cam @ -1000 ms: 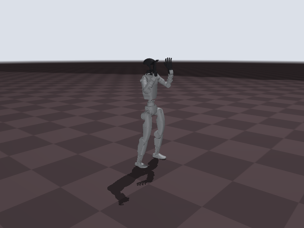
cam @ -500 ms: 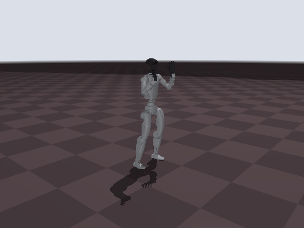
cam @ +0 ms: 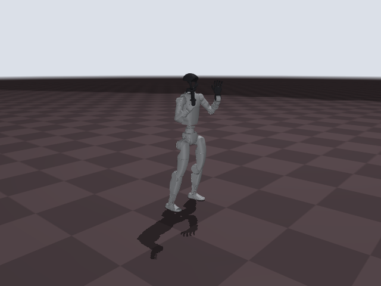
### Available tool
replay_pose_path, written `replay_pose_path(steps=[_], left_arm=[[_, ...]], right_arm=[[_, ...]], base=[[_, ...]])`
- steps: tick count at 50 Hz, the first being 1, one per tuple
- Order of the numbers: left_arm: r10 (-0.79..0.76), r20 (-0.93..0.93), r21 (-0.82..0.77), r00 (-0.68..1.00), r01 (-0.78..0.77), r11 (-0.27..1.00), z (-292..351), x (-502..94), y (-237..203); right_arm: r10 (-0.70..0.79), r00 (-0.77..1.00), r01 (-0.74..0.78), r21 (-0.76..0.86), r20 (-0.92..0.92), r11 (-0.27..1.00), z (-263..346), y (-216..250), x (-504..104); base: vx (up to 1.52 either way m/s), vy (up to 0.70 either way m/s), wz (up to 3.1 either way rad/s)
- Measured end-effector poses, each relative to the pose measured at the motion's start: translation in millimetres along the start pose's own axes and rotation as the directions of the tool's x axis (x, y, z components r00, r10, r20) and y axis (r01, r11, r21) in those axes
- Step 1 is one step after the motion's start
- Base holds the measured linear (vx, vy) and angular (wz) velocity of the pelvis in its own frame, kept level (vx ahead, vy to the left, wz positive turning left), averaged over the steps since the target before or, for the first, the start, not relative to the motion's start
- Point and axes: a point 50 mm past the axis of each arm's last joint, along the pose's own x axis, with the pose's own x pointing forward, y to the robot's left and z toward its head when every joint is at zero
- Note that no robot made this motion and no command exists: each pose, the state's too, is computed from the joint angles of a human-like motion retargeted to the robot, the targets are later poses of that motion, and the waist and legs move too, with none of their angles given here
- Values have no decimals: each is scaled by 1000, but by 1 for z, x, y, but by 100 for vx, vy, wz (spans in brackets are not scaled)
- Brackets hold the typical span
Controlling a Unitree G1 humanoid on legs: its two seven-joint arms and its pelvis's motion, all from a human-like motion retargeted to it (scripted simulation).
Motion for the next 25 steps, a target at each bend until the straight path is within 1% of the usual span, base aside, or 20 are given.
replay_pose_path(steps=[11,25], left_arm=[[-2,-9,-29,1000,1,1000,2,0,-2],[47,15,-65,999,-46,997,8,4,-1]], right_arm=[[12,1000,-12,-9,6,1000,0,-1,-2],[-55,998,56,-49,26,997,1,-8,0]], base=[[0,0,0],[-3,-4,-2]])
